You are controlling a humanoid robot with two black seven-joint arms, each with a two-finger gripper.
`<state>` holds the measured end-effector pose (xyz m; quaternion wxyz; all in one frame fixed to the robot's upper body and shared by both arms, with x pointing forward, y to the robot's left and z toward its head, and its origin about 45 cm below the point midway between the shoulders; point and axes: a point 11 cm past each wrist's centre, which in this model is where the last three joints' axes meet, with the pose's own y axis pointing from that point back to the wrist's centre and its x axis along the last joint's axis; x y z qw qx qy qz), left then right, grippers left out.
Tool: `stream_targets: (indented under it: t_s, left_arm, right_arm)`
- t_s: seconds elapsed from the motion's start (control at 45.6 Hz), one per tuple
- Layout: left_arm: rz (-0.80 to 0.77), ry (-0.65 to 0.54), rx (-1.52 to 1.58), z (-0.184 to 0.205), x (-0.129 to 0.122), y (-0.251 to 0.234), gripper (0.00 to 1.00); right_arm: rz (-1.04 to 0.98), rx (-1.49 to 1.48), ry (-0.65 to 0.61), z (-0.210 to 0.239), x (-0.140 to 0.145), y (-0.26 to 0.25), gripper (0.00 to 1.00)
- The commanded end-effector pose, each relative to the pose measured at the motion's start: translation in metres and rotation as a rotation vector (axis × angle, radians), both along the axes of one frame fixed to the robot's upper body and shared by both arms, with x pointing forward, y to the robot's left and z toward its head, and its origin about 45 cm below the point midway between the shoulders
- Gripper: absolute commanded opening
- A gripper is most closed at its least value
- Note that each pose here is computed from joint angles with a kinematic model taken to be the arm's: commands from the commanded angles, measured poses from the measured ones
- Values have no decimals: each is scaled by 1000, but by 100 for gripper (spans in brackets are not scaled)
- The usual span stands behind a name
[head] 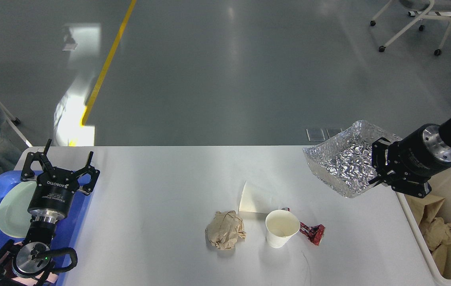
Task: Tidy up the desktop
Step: 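Lift the foil sheet and carry it into the white bin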
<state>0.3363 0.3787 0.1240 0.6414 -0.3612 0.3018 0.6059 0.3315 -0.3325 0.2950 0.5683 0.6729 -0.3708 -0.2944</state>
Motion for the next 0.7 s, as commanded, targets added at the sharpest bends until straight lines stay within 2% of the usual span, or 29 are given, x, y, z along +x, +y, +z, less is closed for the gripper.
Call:
stream_targets:
  t_s: [0.0,0.11,0.241,0.68]
  left_arm:
    - [0,0,1,0,0,0,97]
    - [1,-1,-1,0,0,0,97]
    - [1,0,-1,-1,-1,0,97]
    - [1,0,-1,-1,-1,0,97]
  right_arm:
    - [-7,-7,-5,0,1,-2,0]
    - [-23,-20,-1,-4,0,-9,0]
    - [-99,-23,-2,-13,-5,-40,0]
    - [-347,-157,-33,-57,-32,-182,0]
